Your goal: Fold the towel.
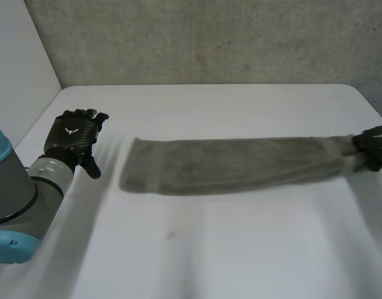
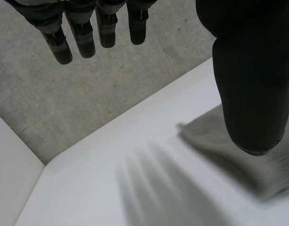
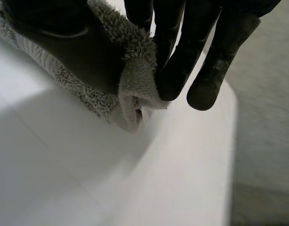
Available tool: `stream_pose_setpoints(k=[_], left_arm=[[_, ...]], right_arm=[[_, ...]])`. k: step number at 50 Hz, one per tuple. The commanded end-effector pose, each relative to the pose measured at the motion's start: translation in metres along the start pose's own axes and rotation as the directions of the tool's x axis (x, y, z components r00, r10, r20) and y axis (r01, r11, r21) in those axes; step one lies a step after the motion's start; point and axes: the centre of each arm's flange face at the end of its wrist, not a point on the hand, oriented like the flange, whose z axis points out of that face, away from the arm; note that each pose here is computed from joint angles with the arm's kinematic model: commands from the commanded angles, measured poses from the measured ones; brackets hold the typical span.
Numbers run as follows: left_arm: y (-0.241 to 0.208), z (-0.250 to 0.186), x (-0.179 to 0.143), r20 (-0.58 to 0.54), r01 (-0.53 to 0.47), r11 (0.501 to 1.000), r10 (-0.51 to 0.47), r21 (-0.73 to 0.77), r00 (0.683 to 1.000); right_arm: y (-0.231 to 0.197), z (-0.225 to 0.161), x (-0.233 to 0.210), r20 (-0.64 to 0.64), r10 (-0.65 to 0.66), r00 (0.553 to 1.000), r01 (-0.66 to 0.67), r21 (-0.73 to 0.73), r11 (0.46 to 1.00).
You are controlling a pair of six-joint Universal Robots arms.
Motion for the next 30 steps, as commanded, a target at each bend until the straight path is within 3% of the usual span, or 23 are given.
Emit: stream_pose_setpoints(k=[1, 3, 4, 5, 6, 8, 9, 11, 12, 14, 17, 19, 20, 22, 30], left_arm=[[0.000, 0.000, -0.001, 0.002, 0.000, 1.000, 0.000, -0.001, 1.000], [0.000, 0.000, 0.000, 0.001, 0.000, 1.000, 0.000, 0.001, 1.000], [0.000, 0.000, 0.000, 0.001, 0.000, 1.000, 0.000, 0.001, 1.000], [0.000, 0.000, 0.000, 0.001, 0.000, 1.000, 0.000, -0.001, 1.000], [0.000, 0.000, 0.000, 0.001, 0.000, 1.000, 0.000, -0.001, 1.000], [-0.001, 0.000, 0.000, 0.000, 0.001, 1.000, -0.001, 0.002, 1.000], [-0.001, 0.000, 0.000, 0.000, 0.001, 1.000, -0.001, 0.002, 1.000], [-0.001, 0.000, -0.001, 0.002, 0.001, 1.000, -0.001, 0.004, 1.000], [-0.001, 0.000, -0.001, 0.002, 0.001, 1.000, -0.001, 0.004, 1.000], [-0.001, 0.000, -0.001, 0.003, 0.002, 1.000, -0.002, 0.003, 1.000], [0.000, 0.000, -0.001, 0.004, 0.002, 1.000, -0.002, 0.001, 1.000], [0.000, 0.001, -0.003, 0.008, 0.002, 1.000, -0.002, -0.001, 1.000], [0.000, 0.001, -0.003, 0.008, 0.002, 1.000, -0.002, -0.001, 1.000], [0.000, 0.001, -0.003, 0.008, 0.002, 1.000, -0.002, -0.001, 1.000], [0.001, 0.001, -0.003, 0.009, 0.003, 1.000, -0.003, -0.005, 1.000]], right_arm=[[-0.005, 0.000, 0.031, -0.053, -0.119, 0.991, 0.118, -0.019, 0.993], [-0.047, -0.005, 0.020, -0.055, -0.115, 0.992, 0.119, 0.078, 0.990], [-0.048, -0.005, 0.020, -0.055, -0.115, 0.992, 0.119, 0.079, 0.990], [-0.079, -0.011, 0.003, -0.039, -0.116, 0.992, 0.121, 0.160, 0.980], [-0.080, -0.012, 0.003, -0.039, -0.116, 0.992, 0.121, 0.161, 0.979], [-0.134, -0.026, -0.038, 0.006, -0.132, 0.991, 0.124, 0.303, 0.945], [-0.135, -0.026, -0.038, 0.006, -0.132, 0.991, 0.124, 0.304, 0.945], [-0.174, -0.044, -0.088, 0.047, -0.178, 0.983, 0.145, 0.396, 0.907], [-0.175, -0.044, -0.088, 0.047, -0.178, 0.983, 0.145, 0.397, 0.906], [-0.201, -0.064, -0.151, 0.113, -0.236, 0.965, 0.156, 0.476, 0.866], [-0.210, -0.075, -0.187, 0.159, -0.274, 0.949, 0.156, 0.517, 0.842], [-0.214, -0.092, -0.247, 0.233, -0.340, 0.911, 0.156, 0.568, 0.808], [-0.214, -0.092, -0.247, 0.234, -0.340, 0.911, 0.156, 0.568, 0.808], [-0.206, -0.105, -0.296, 0.287, -0.411, 0.865, 0.172, 0.600, 0.782], [-0.191, -0.127, -0.356, 0.328, -0.514, 0.792, 0.207, 0.649, 0.732]])
